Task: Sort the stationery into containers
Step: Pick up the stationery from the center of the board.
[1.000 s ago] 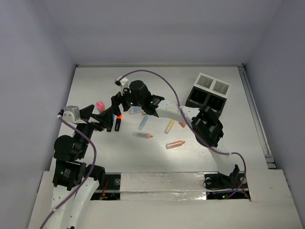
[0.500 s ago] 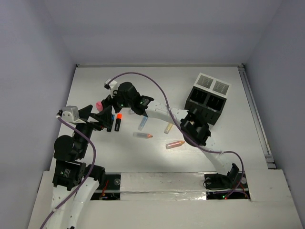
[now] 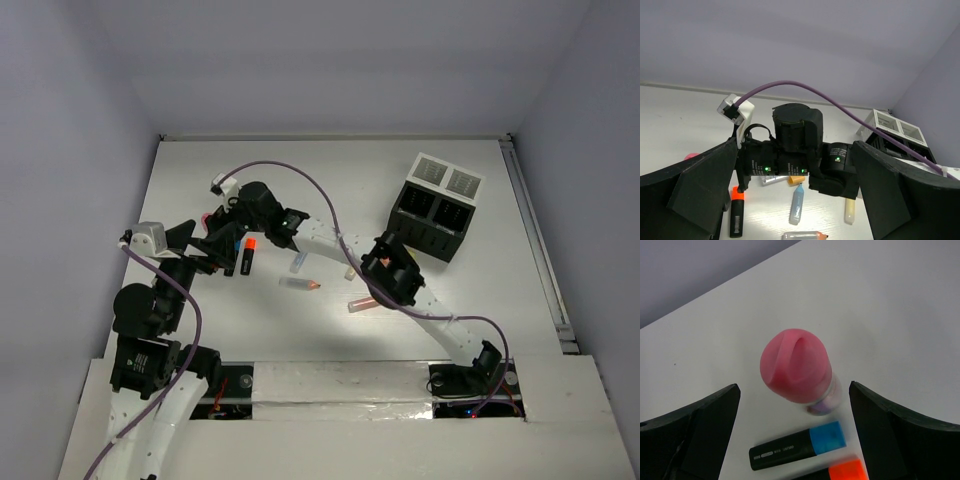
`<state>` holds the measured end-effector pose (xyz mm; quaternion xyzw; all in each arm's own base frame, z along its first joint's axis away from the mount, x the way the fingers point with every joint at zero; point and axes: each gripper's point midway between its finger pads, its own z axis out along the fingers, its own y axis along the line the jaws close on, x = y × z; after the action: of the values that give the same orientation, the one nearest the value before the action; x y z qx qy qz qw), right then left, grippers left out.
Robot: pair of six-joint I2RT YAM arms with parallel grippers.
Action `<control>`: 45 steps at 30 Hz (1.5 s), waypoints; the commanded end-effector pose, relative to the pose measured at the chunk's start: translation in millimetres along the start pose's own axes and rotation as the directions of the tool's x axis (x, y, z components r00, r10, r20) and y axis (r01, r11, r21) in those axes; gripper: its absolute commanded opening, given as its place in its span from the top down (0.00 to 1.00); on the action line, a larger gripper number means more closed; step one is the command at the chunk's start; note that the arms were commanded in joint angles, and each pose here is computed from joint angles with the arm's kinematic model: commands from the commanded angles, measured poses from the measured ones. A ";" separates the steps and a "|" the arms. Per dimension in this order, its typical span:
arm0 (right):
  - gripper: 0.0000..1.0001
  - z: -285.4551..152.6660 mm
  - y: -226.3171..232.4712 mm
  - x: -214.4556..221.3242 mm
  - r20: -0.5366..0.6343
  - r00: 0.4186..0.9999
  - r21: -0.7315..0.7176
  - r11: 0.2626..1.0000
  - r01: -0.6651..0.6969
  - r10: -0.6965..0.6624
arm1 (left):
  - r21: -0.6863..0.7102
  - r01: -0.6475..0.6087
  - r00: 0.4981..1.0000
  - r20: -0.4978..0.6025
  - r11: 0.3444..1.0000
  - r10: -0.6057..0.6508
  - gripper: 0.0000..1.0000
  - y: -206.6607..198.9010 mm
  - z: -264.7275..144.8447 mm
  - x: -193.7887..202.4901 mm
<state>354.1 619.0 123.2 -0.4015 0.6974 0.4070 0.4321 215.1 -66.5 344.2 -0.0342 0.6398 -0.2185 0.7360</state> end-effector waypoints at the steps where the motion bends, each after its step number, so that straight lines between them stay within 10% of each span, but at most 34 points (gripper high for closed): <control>1: 0.05 9.9 8.4 -45.1 0.164 0.986 0.011 0.999 0.033 -0.034 | 0.045 0.001 0.998 0.065 0.999 -0.004 0.01 -12.2 -0.8 -23.1; 9: 0.14 17.9 -0.9 -60.0 0.254 0.966 0.051 0.998 0.027 -0.039 | 0.055 -0.001 0.998 0.058 0.998 -0.002 0.01 -13.7 0.0 -21.0; 23: 0.74 16.5 -7.9 -74.9 0.324 0.945 0.092 0.996 0.003 -0.032 | 0.064 -0.004 0.998 0.065 0.998 0.000 0.01 -15.5 -1.9 -23.1; 28: 0.81 -2.8 0.0 -127.2 0.477 0.878 0.075 0.995 -0.060 0.017 | 0.056 -0.003 0.998 0.061 0.998 0.000 0.01 -14.0 -1.2 -22.0; 36: 0.82 -89.2 4.8 -239.4 0.703 0.709 0.161 0.984 -0.078 -0.059 | 0.053 -0.004 0.998 0.062 0.999 0.001 0.01 -13.4 -1.5 -22.2; 45: 0.84 -244.9 -136.1 -215.9 0.676 0.726 0.440 0.860 -0.258 -0.128 | 0.080 -0.001 0.998 0.064 0.997 -0.004 0.01 -18.3 -2.9 -21.8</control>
<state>427.9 500.2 301.6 -0.1760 0.6297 0.3747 0.6573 213.7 -70.8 344.9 -0.0246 0.6392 -0.2267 0.7344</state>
